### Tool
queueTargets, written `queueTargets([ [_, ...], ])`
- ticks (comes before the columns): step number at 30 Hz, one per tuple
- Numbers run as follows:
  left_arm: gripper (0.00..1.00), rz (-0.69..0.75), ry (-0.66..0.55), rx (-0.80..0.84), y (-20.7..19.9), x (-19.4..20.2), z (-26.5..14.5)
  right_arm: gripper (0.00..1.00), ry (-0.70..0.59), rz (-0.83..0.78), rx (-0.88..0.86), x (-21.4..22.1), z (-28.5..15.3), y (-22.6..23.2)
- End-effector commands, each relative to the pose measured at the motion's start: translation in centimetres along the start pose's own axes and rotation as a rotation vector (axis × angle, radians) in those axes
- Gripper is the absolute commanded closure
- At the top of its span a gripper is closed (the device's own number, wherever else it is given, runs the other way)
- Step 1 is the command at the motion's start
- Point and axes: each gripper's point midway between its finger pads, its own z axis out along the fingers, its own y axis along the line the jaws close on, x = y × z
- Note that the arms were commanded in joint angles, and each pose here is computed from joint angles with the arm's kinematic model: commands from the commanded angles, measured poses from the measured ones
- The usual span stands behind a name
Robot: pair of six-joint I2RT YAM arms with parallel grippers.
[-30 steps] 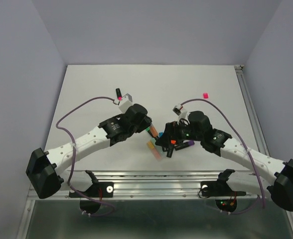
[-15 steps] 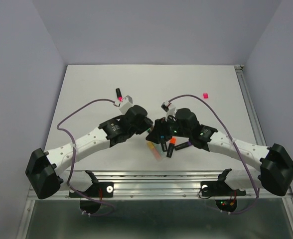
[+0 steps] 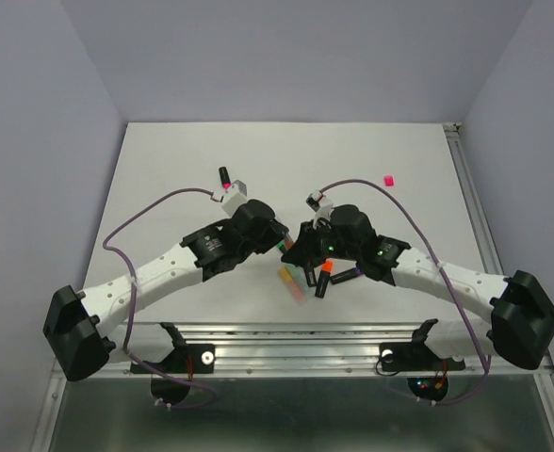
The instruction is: Open the pen caps
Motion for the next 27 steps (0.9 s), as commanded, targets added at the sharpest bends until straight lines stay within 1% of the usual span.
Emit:
queueTargets([
  [1, 1.00, -0.025, -0.102, 0.055, -1.7, -2.4, -0.7, 0.99, -0.027, -0.017, -0.097, -2.3, -0.5, 3.5],
  [2, 1.00, -0.013, -0.158, 0.061, -2.4, -3.8, -0.9, 0.99, -0.001, -0.010, -0.121, -1.6, -0.8, 3.9],
  [4, 1.00, 0.005, -0.217, 0.054, -2.9, -5.5, -1.0, 0.99, 0.005, 0.007, -0.151, -1.2, -1.7, 4.5],
  [6, 1.00, 0.006, -0.292, 0.020, -2.8, -8.2, -0.6, 0.99, 0.036, 0.032, -0.206, 0.2, -2.6, 5.2],
  [7, 1.00, -0.008, -0.341, -0.012, -2.1, -10.0, -0.2, 0.99, 0.016, 0.024, -0.244, 0.0, -3.6, 6.0],
  [8, 1.00, -0.001, -0.340, -0.016, -2.2, -10.0, 0.0, 0.99, 0.025, 0.027, -0.266, 0.5, -4.2, 6.4],
  [9, 1.00, -0.021, -0.383, -0.061, -1.0, -11.8, 0.8, 0.99, 0.044, 0.067, -0.277, 1.5, -4.6, 6.3],
  [11, 1.00, -0.034, -0.423, -0.094, 0.2, -13.5, 1.5, 0.99, 0.047, 0.088, -0.296, 2.2, -5.5, 6.5],
  [12, 1.00, -0.049, -0.457, -0.123, 1.2, -15.0, 2.2, 0.99, 0.041, 0.099, -0.305, 2.4, -6.2, 6.8],
  [14, 1.00, -0.052, -0.483, -0.167, 2.5, -16.5, 3.0, 0.99, 0.044, 0.120, -0.290, 3.3, -6.9, 6.3],
  [15, 1.00, -0.062, -0.501, -0.203, 3.5, -18.2, 3.0, 0.99, 0.048, 0.137, -0.270, 3.6, -7.0, 5.8],
  [17, 1.00, -0.044, -0.464, -0.187, 3.5, -18.7, 3.4, 0.99, 0.042, 0.146, -0.233, 3.8, -7.1, 5.2],
  [18, 1.00, -0.039, -0.470, -0.186, 3.7, -19.2, 3.4, 0.99, 0.025, 0.168, -0.159, 3.7, -6.8, 3.9],
  [19, 1.00, -0.027, -0.481, -0.189, 3.9, -19.7, 3.3, 0.99, 0.005, 0.167, -0.129, 3.0, -6.9, 3.7],
  [20, 1.00, -0.017, -0.492, -0.193, 4.0, -20.2, 3.2, 0.99, -0.003, 0.166, -0.018, 2.9, -6.4, 1.8],
  [22, 1.00, 0.023, -0.491, -0.220, 4.9, -21.1, 3.4, 0.99, -0.016, 0.162, 0.078, 2.1, -6.0, 0.3],
  [23, 1.00, 0.068, -0.465, -0.229, 5.3, -21.1, 3.7, 0.99, -0.034, 0.159, 0.122, 0.8, -6.1, 0.0],
  [25, 1.00, 0.097, -0.438, -0.272, 6.4, -21.7, 4.6, 0.99, -0.049, 0.140, 0.205, -0.6, -5.7, -2.0],
  [26, 1.00, 0.104, -0.430, -0.299, 7.5, -22.5, 5.0, 0.99, -0.069, 0.171, 0.269, -2.2, -5.6, -4.2],
  [27, 1.00, 0.107, -0.410, -0.340, 8.6, -22.6, 5.7, 0.99, -0.066, 0.179, 0.277, -2.9, -5.6, -5.3],
])
